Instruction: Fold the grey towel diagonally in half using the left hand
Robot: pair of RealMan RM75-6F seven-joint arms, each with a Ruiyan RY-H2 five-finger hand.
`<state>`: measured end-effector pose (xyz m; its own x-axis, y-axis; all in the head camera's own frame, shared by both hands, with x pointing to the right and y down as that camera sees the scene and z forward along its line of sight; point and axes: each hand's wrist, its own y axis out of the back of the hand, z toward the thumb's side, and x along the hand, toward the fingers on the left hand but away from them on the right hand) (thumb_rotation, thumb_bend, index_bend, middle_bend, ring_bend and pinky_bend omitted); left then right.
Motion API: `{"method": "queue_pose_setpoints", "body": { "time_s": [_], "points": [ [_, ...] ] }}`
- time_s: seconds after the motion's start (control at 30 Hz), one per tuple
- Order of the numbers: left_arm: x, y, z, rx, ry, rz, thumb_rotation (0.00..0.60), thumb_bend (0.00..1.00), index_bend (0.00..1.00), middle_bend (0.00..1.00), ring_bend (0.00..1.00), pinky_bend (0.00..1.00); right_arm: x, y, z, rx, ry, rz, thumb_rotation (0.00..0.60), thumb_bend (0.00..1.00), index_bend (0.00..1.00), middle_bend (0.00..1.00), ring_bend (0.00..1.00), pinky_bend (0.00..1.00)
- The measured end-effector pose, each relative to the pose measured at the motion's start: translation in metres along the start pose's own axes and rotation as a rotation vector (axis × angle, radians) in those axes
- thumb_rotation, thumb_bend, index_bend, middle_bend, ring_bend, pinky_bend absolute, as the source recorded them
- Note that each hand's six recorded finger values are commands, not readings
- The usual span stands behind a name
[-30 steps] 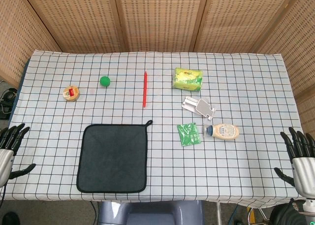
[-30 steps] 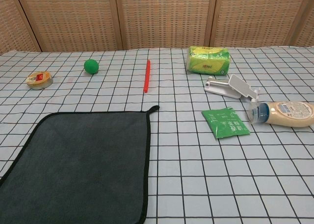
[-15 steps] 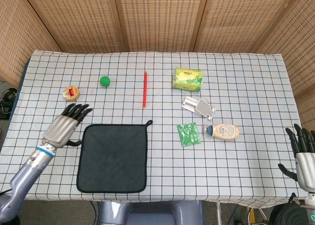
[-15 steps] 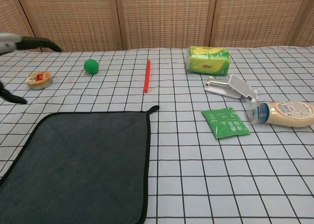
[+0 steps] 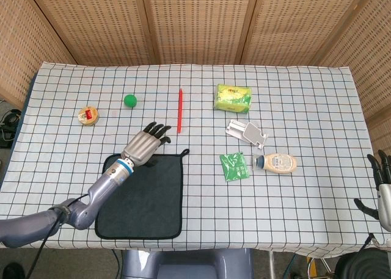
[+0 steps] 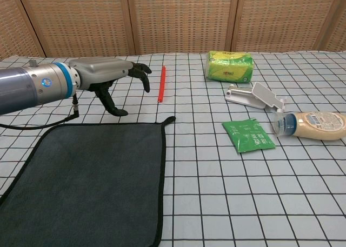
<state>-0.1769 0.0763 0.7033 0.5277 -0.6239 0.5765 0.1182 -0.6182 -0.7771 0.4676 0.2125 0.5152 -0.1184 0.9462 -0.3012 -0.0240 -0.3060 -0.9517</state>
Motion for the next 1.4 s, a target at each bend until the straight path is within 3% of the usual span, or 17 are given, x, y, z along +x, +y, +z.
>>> {"method": "queue_pose_setpoints", "body": {
  "time_s": [0.47, 1.4],
  "points": [
    [0.042, -0.018, 0.031, 0.009, -0.013, -0.026, 0.6, 0.33, 0.34, 0.0, 0.0, 0.0, -0.003, 0.001, -0.007, -0.022, -0.018, 0.005, 0.6, 0.0, 0.0, 0.0, 0.0, 0.0],
    [0.062, -0.047, 0.037, -0.014, 0.028, -0.09, 0.6, 0.33, 0.42, 0.0, 0.0, 0.0, -0.006, 0.003, -0.013, -0.05, -0.031, 0.011, 0.6, 0.0, 0.0, 0.0, 0.0, 0.0]
  ]
}}
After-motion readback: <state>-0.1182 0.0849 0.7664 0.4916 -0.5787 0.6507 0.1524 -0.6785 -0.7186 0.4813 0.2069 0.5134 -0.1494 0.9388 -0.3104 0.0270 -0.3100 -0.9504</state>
